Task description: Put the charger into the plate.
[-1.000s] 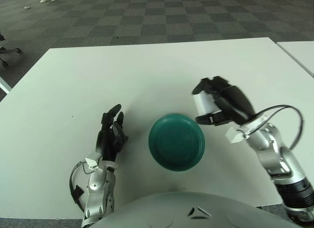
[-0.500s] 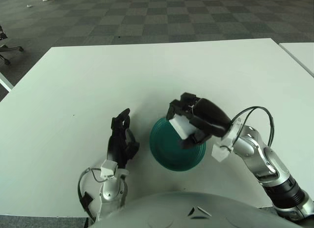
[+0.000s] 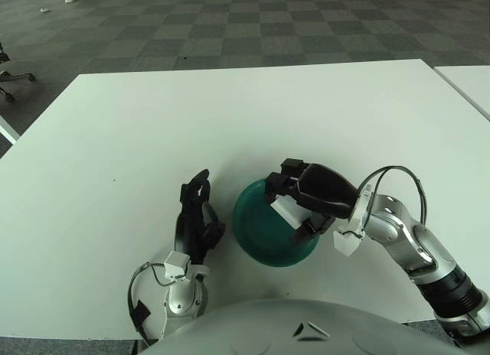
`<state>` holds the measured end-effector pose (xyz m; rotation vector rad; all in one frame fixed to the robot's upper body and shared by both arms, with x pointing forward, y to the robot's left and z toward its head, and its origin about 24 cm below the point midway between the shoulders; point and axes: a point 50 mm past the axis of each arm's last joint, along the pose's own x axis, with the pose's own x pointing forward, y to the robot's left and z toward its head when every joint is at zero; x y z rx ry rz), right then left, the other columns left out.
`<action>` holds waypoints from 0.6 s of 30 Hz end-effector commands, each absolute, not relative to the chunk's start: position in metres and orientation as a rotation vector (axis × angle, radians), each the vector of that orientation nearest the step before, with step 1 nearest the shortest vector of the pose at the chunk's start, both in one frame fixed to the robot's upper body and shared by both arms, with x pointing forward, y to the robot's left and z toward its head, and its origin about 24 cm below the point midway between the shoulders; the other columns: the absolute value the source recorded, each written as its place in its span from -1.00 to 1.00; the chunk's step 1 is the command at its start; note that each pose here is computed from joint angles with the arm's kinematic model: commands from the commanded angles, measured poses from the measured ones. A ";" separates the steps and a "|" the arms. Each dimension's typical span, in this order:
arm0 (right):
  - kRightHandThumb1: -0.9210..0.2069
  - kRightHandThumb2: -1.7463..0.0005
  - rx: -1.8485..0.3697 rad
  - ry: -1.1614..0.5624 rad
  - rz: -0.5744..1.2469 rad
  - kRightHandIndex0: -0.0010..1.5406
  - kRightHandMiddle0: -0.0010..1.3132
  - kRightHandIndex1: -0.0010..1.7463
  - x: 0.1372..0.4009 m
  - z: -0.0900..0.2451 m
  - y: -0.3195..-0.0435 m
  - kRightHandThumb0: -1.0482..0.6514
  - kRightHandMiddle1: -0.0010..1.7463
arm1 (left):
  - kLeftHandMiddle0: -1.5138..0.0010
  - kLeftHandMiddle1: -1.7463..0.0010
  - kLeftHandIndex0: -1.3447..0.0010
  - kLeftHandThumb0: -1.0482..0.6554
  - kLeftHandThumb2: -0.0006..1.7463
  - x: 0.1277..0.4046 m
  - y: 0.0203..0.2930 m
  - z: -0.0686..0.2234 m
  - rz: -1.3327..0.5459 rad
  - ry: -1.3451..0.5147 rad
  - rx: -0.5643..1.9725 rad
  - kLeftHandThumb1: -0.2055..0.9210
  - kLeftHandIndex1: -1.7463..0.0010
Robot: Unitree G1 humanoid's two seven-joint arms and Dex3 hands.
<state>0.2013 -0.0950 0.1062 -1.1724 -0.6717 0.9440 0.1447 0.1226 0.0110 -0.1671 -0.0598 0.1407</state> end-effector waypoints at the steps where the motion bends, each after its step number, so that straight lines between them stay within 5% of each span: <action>1: -0.42 -0.13 -1.203 -0.699 0.923 0.23 -0.06 1.00 0.203 0.105 -0.095 -0.27 1.00 | 0.62 0.99 1.00 -0.77 0.11 0.142 0.116 0.001 0.149 -0.002 -0.211 1.00 0.07; 3: -0.33 -0.19 -1.221 -0.709 0.906 0.19 -0.16 1.00 0.204 0.105 -0.097 -0.27 1.00 | 0.62 1.00 1.00 -0.77 0.11 0.142 0.115 0.000 0.149 -0.003 -0.217 1.00 0.07; 5: -0.46 -0.08 -1.243 -0.727 0.888 0.02 -0.32 1.00 0.205 0.105 -0.098 -0.24 1.00 | 0.62 1.00 1.00 -0.77 0.11 0.143 0.115 -0.001 0.152 -0.005 -0.224 1.00 0.08; 7: -0.75 0.18 -1.296 -0.771 0.870 -0.25 -0.53 0.78 0.206 0.106 -0.099 -0.21 1.00 | 0.62 0.99 1.00 -0.77 0.12 0.143 0.114 -0.001 0.156 -0.010 -0.225 1.00 0.08; 11: -0.93 0.35 -1.344 -0.806 0.860 -0.41 -0.66 0.40 0.207 0.105 -0.101 -0.19 1.00 | 0.61 0.99 1.00 -0.78 0.12 0.144 0.113 -0.001 0.158 -0.016 -0.221 1.00 0.07; 18: -1.00 0.09 -1.413 -0.829 0.886 -0.49 -0.96 -0.21 0.208 0.107 -0.103 -0.58 0.33 | 0.61 0.99 1.00 -0.78 0.14 0.145 0.112 -0.003 0.160 -0.023 -0.158 1.00 0.04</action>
